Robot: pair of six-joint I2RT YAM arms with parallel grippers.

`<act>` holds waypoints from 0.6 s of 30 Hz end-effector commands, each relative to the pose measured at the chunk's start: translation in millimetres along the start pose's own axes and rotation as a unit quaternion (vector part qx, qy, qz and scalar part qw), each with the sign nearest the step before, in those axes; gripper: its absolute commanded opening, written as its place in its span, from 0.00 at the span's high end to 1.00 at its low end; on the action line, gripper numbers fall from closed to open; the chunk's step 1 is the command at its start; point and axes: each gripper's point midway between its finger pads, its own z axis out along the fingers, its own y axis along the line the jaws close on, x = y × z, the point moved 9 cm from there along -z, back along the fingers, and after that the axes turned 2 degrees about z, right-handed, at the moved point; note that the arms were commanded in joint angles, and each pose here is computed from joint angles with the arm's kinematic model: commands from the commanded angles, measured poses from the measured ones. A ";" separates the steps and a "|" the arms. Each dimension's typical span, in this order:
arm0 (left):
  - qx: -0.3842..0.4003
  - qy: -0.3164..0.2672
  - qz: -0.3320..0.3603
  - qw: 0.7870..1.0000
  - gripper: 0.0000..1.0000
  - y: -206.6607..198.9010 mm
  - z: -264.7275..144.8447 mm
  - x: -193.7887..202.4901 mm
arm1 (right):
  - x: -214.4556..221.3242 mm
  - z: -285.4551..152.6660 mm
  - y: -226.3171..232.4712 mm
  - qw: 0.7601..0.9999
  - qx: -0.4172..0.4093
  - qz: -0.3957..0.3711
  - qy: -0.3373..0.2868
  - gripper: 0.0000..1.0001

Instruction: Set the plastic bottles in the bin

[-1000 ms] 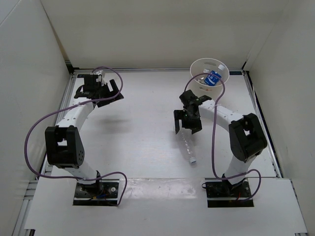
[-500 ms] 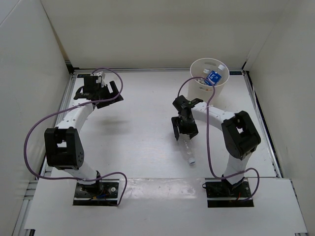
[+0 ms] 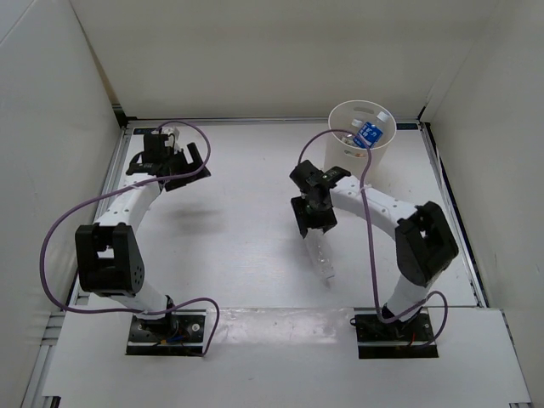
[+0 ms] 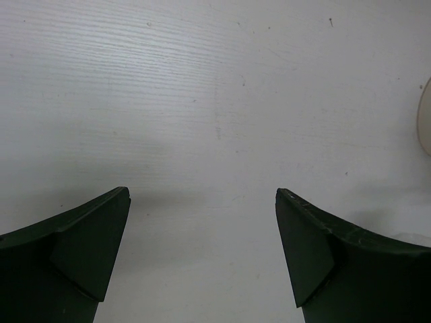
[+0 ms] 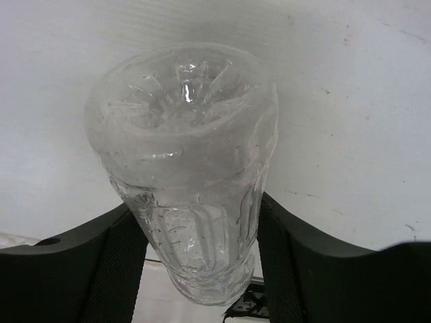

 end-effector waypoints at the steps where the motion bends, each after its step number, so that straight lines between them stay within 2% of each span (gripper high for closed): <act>1: -0.001 -0.025 -0.002 1.000 0.00 -1.4 -11.3 -8.3 | -1.4 -49.5 10.0 0.996 -0.008 -0.035 -0.076 0.67; 3: -0.001 -0.023 -0.011 1.000 0.00 -0.1 -9.5 -7.9 | 1.0 -57.6 12.9 0.995 -0.008 -0.044 -0.091 0.74; 6: -0.007 -0.024 -0.029 0.999 0.00 9.9 -8.5 -9.1 | 4.8 -74.2 13.0 0.991 -0.007 -0.051 -0.123 0.74; 10: -0.002 -0.023 -0.028 0.999 0.00 10.5 -6.6 -9.8 | 8.8 -114.0 3.0 0.976 0.000 -0.049 -0.210 0.77; 11: 0.001 -0.022 -0.029 0.999 0.00 9.9 -6.7 -9.7 | 6.8 -128.9 -3.7 0.969 0.001 -0.039 -0.242 0.86; 13: 0.007 -0.022 -0.032 0.999 0.00 11.2 -6.5 -11.8 | -1.6 -157.9 -19.5 0.954 -0.008 -0.020 -0.298 0.96; 15: 0.018 -0.023 -0.037 0.999 0.00 11.1 -6.7 -15.1 | -16.2 -201.7 -48.8 0.933 -0.018 0.037 -0.358 1.00; 16: 0.015 -0.022 -0.048 0.999 0.00 16.1 -5.7 -16.4 | -25.9 -210.9 -80.1 0.925 -0.030 0.092 -0.366 1.00; 17: 0.018 -0.023 -0.059 0.998 0.00 17.4 -5.7 -18.4 | -31.4 -220.1 -88.0 0.917 -0.042 0.118 -0.380 1.00; 18: 0.024 -0.022 -0.063 0.997 0.00 17.7 -5.9 -20.2 | -42.8 -241.9 -95.3 0.892 -0.056 0.133 -0.428 1.00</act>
